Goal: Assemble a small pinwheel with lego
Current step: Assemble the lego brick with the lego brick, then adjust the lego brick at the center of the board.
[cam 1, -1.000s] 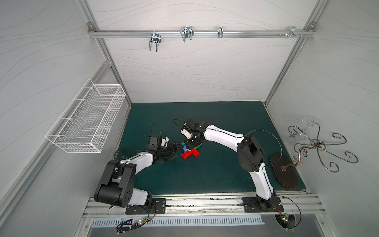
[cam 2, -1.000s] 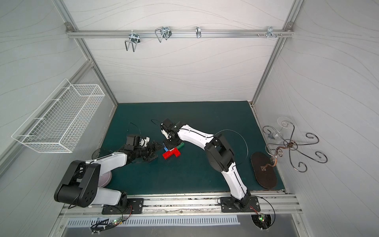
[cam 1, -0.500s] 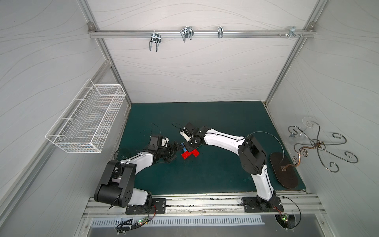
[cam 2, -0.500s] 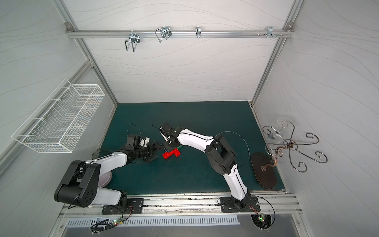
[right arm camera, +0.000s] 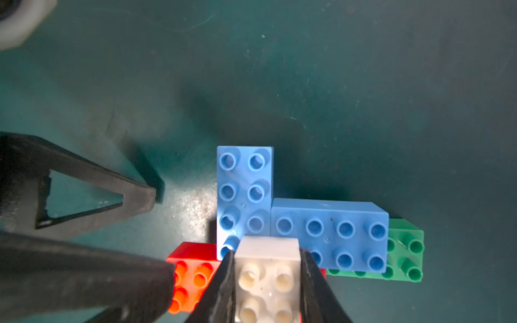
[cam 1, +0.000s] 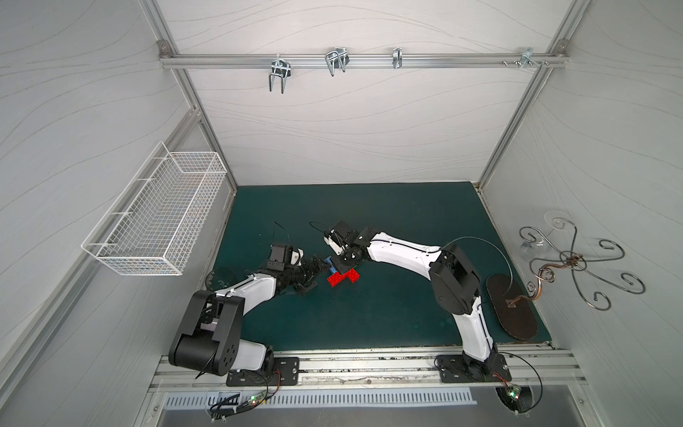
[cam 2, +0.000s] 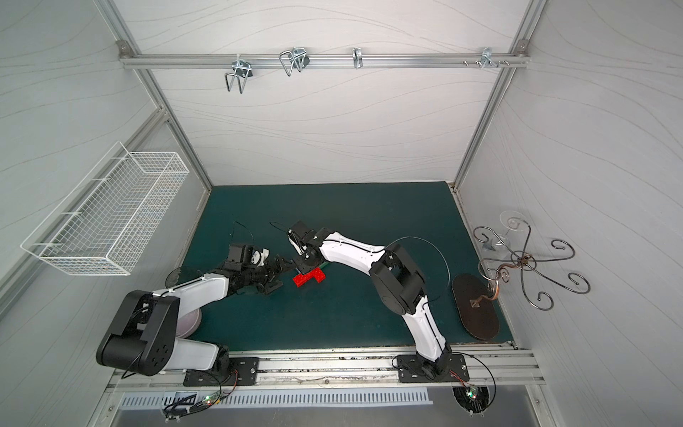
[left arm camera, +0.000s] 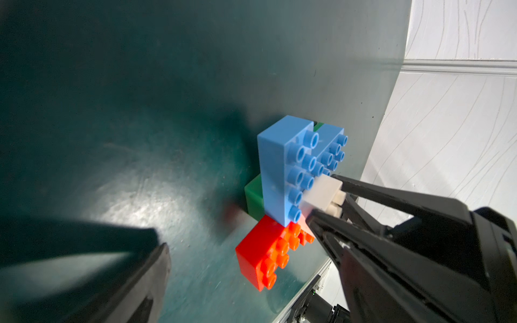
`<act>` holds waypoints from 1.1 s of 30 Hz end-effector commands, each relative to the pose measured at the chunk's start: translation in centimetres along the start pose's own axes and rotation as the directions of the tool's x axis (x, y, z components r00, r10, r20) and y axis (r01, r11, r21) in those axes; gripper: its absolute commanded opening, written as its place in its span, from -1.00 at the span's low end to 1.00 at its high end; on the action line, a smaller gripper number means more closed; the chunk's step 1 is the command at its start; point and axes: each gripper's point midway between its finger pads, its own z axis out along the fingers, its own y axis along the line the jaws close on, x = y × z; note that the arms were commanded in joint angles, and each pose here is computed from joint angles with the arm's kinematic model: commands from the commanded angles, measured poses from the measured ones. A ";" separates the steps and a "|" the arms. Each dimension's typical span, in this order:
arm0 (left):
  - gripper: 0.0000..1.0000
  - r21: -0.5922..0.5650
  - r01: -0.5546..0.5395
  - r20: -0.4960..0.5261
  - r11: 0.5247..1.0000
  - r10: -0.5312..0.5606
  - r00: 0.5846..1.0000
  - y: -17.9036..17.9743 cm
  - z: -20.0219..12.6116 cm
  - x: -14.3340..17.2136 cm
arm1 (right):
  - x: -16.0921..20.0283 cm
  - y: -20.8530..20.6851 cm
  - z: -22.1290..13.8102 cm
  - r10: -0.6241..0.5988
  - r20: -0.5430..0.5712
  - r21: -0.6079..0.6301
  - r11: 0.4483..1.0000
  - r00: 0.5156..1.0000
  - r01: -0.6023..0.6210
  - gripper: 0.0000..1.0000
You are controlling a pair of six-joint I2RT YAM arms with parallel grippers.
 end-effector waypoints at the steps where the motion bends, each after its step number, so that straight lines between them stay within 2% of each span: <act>1: 0.99 0.003 -0.085 0.052 0.996 0.085 0.995 -2.2 -1.2 -1.3 | 5.1 0.9 1.7 0.057 -0.212 -0.065 0.995 0.976 -0.072 -0.14; 5: 0.99 -0.008 -0.104 0.050 0.995 0.105 0.993 -2.6 -1.5 -1.5 | 1.6 1.9 -2.1 0.085 -0.106 -0.117 0.988 0.991 -0.097 0.14; 6: 0.99 -0.007 -0.101 0.044 0.995 0.101 0.994 -2.6 -1.5 -1.4 | 1.1 1.9 -2.9 0.094 -0.091 -0.132 0.986 0.991 -0.105 0.16; 10: 0.99 -0.004 -0.104 0.038 0.995 0.104 0.994 -2.9 -1.5 -1.5 | -0.2 0.5 -5.0 0.121 -0.023 -0.158 0.980 0.992 -0.123 0.16; 15: 0.99 0.022 -0.123 0.012 0.992 0.123 0.992 -3.6 -1.4 -0.9 | -2.5 -4.4 -6.5 0.198 0.093 -0.202 0.964 0.976 -0.176 0.11; 20: 0.95 -0.006 -0.107 -0.010 0.994 0.107 0.994 -2.7 -1.7 0.1 | -3.8 -8.0 -3.8 0.209 0.059 -0.261 0.947 0.976 -0.187 0.04; 25: 0.91 0.014 -0.074 -0.031 0.997 0.075 0.997 -2.7 -2.0 1.5 | -4.7 -7.6 -1.5 0.188 0.021 -0.373 0.913 0.982 -0.166 0.01; 29: 0.90 0.017 -0.049 -0.070 0.999 0.050 0.996 -2.2 -1.5 3.1 | -4.5 -7.6 0.3 0.235 -0.026 -0.454 0.863 0.972 -0.221 -0.03; 33: 0.89 0.006 -0.053 -0.065 0.999 0.053 0.997 -2.1 -1.8 3.3 | -2.8 -7.6 1.6 0.246 -0.076 -0.460 0.851 0.966 -0.253 -0.04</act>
